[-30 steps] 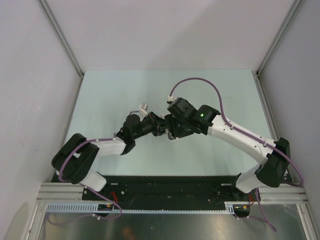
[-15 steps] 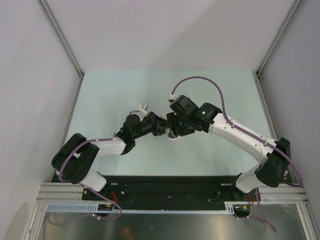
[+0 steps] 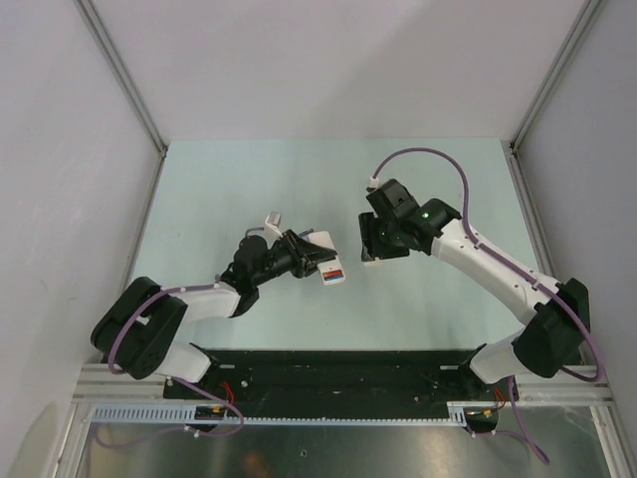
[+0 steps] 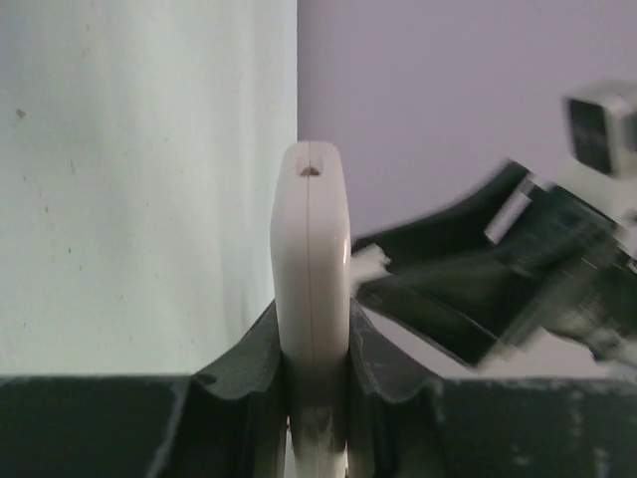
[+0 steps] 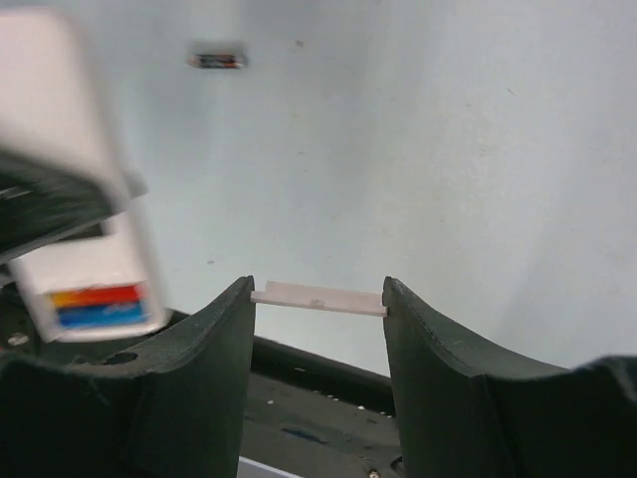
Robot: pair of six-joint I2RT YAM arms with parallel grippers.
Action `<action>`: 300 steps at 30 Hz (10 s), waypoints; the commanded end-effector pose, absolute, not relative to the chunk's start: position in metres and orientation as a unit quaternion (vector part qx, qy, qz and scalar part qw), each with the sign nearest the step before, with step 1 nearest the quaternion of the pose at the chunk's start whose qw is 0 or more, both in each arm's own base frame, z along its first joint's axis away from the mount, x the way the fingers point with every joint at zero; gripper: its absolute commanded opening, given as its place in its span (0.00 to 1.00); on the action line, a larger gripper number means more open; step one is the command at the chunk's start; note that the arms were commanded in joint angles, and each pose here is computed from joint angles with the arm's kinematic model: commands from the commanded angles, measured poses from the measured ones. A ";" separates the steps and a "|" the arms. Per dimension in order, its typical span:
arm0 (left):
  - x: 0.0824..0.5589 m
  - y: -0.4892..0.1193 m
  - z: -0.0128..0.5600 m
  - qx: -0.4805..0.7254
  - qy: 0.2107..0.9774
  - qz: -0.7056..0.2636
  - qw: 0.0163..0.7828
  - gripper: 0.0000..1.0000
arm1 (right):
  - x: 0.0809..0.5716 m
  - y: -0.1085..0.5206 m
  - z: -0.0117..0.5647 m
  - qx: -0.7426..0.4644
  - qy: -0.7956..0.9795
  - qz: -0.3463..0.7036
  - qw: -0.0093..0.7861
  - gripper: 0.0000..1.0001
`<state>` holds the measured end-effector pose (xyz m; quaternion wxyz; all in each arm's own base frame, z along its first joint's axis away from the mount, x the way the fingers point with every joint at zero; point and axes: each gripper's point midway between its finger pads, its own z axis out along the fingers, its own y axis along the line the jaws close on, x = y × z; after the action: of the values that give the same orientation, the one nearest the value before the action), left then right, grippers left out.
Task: Load the batteries into the remote control
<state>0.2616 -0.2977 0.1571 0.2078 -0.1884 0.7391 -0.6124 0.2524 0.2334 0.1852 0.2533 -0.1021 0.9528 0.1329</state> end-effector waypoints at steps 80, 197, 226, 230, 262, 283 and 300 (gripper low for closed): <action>0.214 -0.222 0.207 -0.143 0.614 -0.680 0.374 0.00 | 0.289 0.212 0.072 -0.024 0.951 0.070 0.299 0.90; 0.241 -0.297 0.200 -0.148 0.637 -0.698 0.292 0.00 | 0.194 0.320 0.196 -0.259 0.927 0.122 0.244 0.06; 0.245 -0.298 0.199 -0.154 0.637 -0.697 0.291 0.00 | 0.185 0.310 0.182 -0.253 0.934 0.114 0.226 0.06; 0.243 -0.300 0.202 -0.149 0.635 -0.701 0.288 0.00 | 0.186 0.312 0.183 -0.254 0.933 0.116 0.226 0.06; 0.241 -0.308 0.204 -0.164 0.634 -0.713 0.252 0.00 | 0.193 0.305 0.175 -0.262 0.936 0.068 0.226 0.06; 0.239 -0.308 0.207 -0.160 0.629 -0.709 0.275 0.00 | 0.193 0.319 0.185 -0.233 0.941 0.136 0.206 0.11; 0.240 -0.301 0.210 -0.177 0.619 -0.701 0.305 0.00 | 0.188 0.325 0.188 -0.216 0.944 0.162 0.190 0.13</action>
<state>0.2450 -0.3001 0.1583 0.2793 -0.2005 0.6813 -0.6462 0.1878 0.3083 0.1722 0.1765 -0.2226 0.9506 0.1254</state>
